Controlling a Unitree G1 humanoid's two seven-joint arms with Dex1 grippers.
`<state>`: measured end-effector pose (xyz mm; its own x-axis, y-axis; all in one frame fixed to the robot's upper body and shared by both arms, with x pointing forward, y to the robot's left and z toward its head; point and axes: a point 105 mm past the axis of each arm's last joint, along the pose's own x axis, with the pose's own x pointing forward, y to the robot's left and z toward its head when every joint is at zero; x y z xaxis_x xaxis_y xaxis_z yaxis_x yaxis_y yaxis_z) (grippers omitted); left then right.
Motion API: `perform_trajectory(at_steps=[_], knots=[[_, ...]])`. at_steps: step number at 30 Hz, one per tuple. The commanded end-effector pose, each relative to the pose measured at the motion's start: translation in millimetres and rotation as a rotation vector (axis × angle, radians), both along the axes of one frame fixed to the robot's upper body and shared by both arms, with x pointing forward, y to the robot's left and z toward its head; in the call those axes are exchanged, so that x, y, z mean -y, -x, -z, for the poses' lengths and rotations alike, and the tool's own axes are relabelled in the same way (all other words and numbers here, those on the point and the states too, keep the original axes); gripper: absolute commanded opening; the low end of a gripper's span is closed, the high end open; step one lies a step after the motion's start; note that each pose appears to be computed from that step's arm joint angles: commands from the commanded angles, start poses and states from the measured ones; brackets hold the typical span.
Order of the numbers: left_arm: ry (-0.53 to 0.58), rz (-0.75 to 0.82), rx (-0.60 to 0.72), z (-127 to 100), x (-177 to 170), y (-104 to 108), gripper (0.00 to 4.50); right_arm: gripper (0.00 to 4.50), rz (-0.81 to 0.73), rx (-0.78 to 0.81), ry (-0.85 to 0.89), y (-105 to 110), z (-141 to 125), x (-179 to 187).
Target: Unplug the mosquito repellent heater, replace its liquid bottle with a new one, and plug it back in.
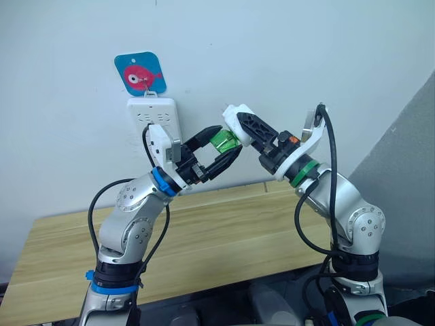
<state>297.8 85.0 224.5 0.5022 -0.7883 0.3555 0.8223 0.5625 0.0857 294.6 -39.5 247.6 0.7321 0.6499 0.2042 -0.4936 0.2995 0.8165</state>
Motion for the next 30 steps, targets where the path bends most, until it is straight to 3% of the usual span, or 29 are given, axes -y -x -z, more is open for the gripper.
perform_trajectory(at_steps=[1, 15, 20, 29, 30], knots=[[-0.016, 0.019, 0.050, -9.3, 5.8, 5.8, 3.64, 3.00, -0.018, 0.047, -0.044, 7.6, -14.2, -0.3], [-0.022, 0.008, 0.040, -7.2, 4.2, 3.5, 3.64, 3.00, -0.024, 0.049, -0.053, 7.8, -19.5, -1.8], [-0.011, 0.009, 0.045, -9.5, 3.9, 3.6, 2.27, 3.00, -0.026, 0.047, -0.050, 7.6, -17.5, -2.0], [-0.020, 0.005, 0.048, -7.6, 2.0, 2.8, 2.27, 3.00, -0.047, 0.052, -0.044, 9.9, -12.1, -2.0], [-0.024, 0.006, 0.048, -6.5, 1.1, 2.6, 2.27, 3.70, -0.055, 0.064, -0.039, 11.8, -11.7, -2.0]])
